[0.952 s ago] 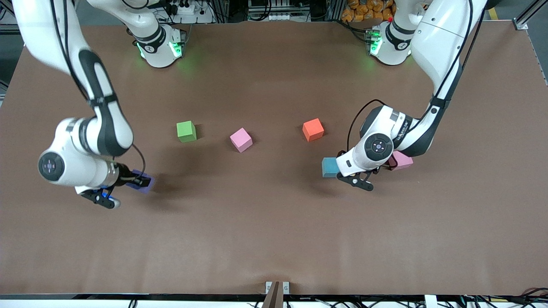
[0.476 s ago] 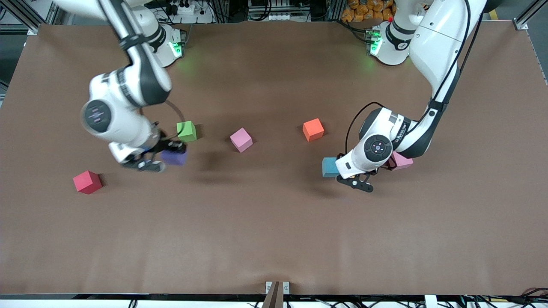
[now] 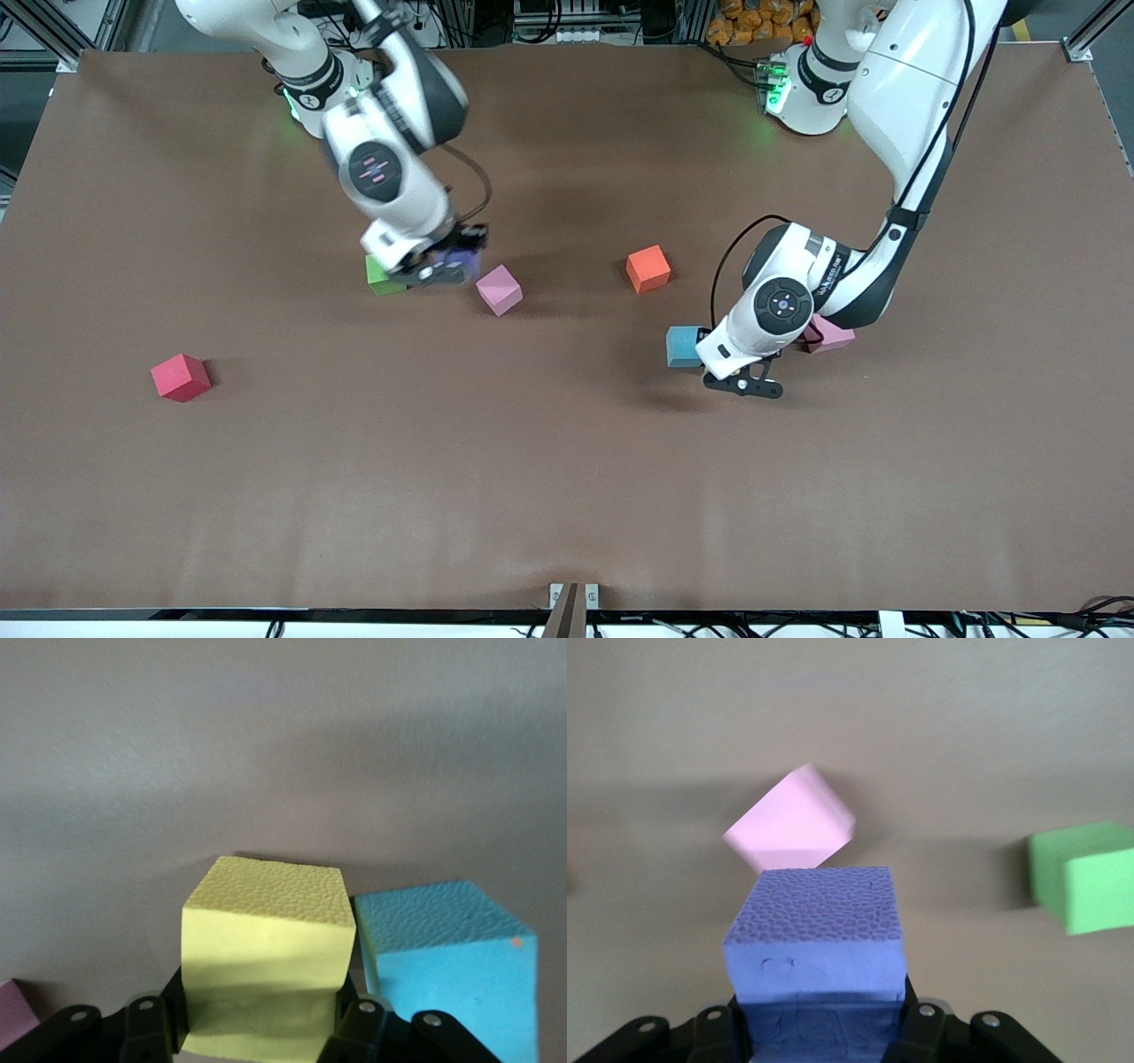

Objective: Arrange blocks into number 1
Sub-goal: 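Carry the purple cube with the right gripper to the table center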

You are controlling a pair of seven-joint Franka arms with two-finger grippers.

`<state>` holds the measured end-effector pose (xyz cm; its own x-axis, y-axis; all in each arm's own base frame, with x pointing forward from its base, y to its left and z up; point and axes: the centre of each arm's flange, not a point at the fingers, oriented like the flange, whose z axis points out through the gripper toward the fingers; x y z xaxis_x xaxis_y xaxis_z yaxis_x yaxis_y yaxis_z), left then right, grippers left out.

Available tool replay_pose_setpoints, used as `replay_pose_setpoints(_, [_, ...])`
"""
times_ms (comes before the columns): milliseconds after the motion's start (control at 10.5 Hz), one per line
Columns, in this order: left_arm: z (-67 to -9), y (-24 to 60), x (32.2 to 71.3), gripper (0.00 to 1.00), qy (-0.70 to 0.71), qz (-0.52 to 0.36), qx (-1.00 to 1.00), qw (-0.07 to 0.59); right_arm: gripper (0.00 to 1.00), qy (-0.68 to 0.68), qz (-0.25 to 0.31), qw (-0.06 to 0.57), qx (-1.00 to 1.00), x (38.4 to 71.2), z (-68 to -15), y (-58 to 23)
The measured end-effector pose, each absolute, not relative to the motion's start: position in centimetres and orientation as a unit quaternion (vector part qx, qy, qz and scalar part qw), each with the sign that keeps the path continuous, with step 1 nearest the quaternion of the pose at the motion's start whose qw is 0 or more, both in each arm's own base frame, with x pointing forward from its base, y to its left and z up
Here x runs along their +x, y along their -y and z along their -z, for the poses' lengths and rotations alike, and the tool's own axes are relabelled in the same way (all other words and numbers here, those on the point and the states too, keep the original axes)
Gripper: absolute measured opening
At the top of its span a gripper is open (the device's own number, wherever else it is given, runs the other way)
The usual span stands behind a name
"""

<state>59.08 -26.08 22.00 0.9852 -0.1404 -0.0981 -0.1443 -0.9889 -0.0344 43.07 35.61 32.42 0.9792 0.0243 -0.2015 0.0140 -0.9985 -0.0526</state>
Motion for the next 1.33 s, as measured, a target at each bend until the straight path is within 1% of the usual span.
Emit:
replay_pose_setpoints(95, [-23.5,26.0,59.6,0.62,-0.056,-0.035,-0.998,0.019,0.58,0.026,-0.092,0.028,-0.995,41.5,-32.3,-37.8])
replay_pose_setpoints(286, [-27.3,25.5,60.2,0.6,-0.036,-0.011,-0.999,0.016,0.58,0.027,-0.074,0.037,-0.996,39.3,-31.5,-41.0])
replay_pose_setpoints(476, [-30.0,24.7,60.5,0.59,-0.022,-0.002,-1.0,0.01,0.58,0.006,-0.067,0.041,-0.997,37.4,-29.0,-43.7])
replay_pose_setpoints(762, [-30.3,24.5,60.4,0.59,-0.005,-0.003,-1.0,0.007,0.58,-0.029,-0.089,0.046,-0.995,34.8,-25.4,-46.5])
replay_pose_setpoints(1333, [-30.3,25.4,60.0,0.59,0.018,-0.004,-1.0,0.004,0.58,-0.029,-0.102,0.036,-0.994,32.5,-21.6,-51.4])
